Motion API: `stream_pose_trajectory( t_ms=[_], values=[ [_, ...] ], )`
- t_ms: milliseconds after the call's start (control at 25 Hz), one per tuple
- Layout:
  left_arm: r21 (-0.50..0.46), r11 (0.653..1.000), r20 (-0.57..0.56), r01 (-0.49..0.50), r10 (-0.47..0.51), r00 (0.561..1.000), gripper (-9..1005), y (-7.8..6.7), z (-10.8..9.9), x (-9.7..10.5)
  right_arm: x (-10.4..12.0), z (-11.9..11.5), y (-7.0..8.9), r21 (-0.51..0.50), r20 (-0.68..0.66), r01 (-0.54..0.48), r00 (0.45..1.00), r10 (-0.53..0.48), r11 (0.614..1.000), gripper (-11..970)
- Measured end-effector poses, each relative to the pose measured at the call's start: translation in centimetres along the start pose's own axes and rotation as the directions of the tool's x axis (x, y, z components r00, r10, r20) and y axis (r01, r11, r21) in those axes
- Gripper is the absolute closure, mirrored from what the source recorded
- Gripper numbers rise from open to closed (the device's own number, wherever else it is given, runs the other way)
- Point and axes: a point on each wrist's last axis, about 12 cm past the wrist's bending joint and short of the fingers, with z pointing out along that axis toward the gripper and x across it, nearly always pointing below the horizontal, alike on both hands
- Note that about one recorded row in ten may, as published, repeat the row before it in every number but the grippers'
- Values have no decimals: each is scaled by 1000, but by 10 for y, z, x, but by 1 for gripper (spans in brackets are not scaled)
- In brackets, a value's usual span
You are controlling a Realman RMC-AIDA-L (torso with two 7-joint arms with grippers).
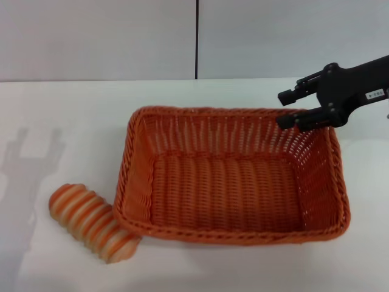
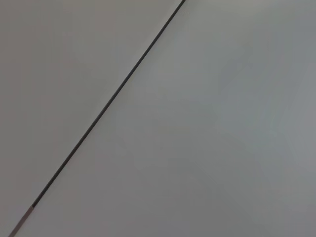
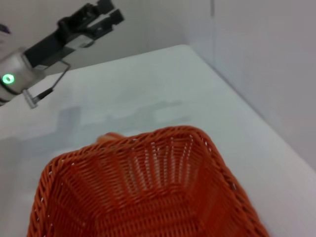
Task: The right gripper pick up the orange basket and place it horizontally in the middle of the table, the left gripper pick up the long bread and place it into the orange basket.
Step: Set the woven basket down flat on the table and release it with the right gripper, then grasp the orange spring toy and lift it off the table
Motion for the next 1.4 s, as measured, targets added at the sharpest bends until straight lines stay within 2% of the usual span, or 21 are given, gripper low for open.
stream_pose_trajectory(
  t_ms=[280, 320, 360, 440, 480, 520, 560, 600, 640, 680, 720, 760, 800, 840, 880, 920, 960, 1040, 1160, 1320, 1400],
  values=[
    [33, 999, -11, -14, 14, 1000, 161, 0, 5, 0, 29, -24, 2, 136, 171, -36, 985, 13, 990, 447],
    [42, 999, -15, -18, 19, 1000, 160, 1, 5, -1, 42, -34, 6, 185, 259, -71, 966, 20, 980, 436],
    [53, 998, -22, -21, 22, 1000, 160, 1, 5, -1, 42, -34, 6, 185, 259, -71, 966, 20, 980, 425],
    [68, 997, -43, -35, 38, 998, 160, 6, 3, -4, 58, -45, 14, 245, 373, -125, 928, 25, 961, 414],
    [69, 997, -49, -38, 41, 998, 160, 8, 2, -5, 67, -50, 19, 277, 436, -161, 899, 25, 947, 414],
    [68, 997, -65, -36, 40, 997, 160, 13, 0, -8, 86, -58, 29, 323, 539, -241, 842, 32, 915, 414],
    [68, 997, -65, -36, 40, 997, 160, 13, 0, -8, 86, -58, 29, 323, 539, -241, 842, 32, 915, 414],
    [65, 997, -75, -32, 37, 996, 160, 16, -1, -9, 96, -61, 34, 341, 588, -286, 808, 35, 895, 414],
    [65, 997, -75, -32, 37, 996, 160, 16, -1, -9, 109, -62, 41, 358, 640, -340, 767, 36, 869, 414],
    [67, 997, -119, -29, 37, 992, 160, 27, -6, -16, 120, -63, 48, 370, 685, -391, 727, 37, 843, 414],
    [88, 996, -158, -31, 45, 986, 160, 32, -9, -20, 140, -64, 59, 382, 766, -491, 642, 29, 783, 414],
    [88, 996, -158, -31, 45, 986, 160, 32, -9, -20, 140, -64, 59, 382, 766, -491, 642, 29, 783, 414],
    [88, 996, -158, -31, 45, 986, 160, 32, -9, -20, 157, -63, 71, 386, 824, -569, 567, 6, 726, 414],
    [88, 996, -158, -31, 45, 986, 160, 32, -9, -20, 157, -63, 71, 386, 824, -569, 567, 6, 726, 414],
    [196, 979, -286, -48, 104, 953, 160, 40, -13, -27, 163, -63, 76, 389, 842, -598, 540, -8, 701, 414],
    [272, 961, -372, -46, 149, 916, 159, 42, -16, -29, 172, -63, 84, 392, 866, -643, 500, -27, 658, 414],
    [293, 955, -397, -42, 162, 903, 159, 42, -17, -29, 172, -63, 84, 392, 866, -643, 500, -27, 658, 414],
    [324, 945, -440, -37, 186, 878, 159, 43, -21, -31, 180, -65, 89, 390, 885, -685, 462, -46, 616, 414],
    [342, 937, -468, -67, 232, 853, 159, 47, -29, -34, 185, -68, 93, 383, 901, -716, 429, -65, 583, 414],
    [329, 939, -497, -97, 260, 828, 159, 50, -38, -32, 186, -67, 92, 370, 909, -730, 411, -64, 574, 414],
    [323, 941, -542, -101, 271, 795, 159, 52, -44, -28, 185, -66, 89, 368, 911, -736, 409, -60, 569, 414]
  ],
)
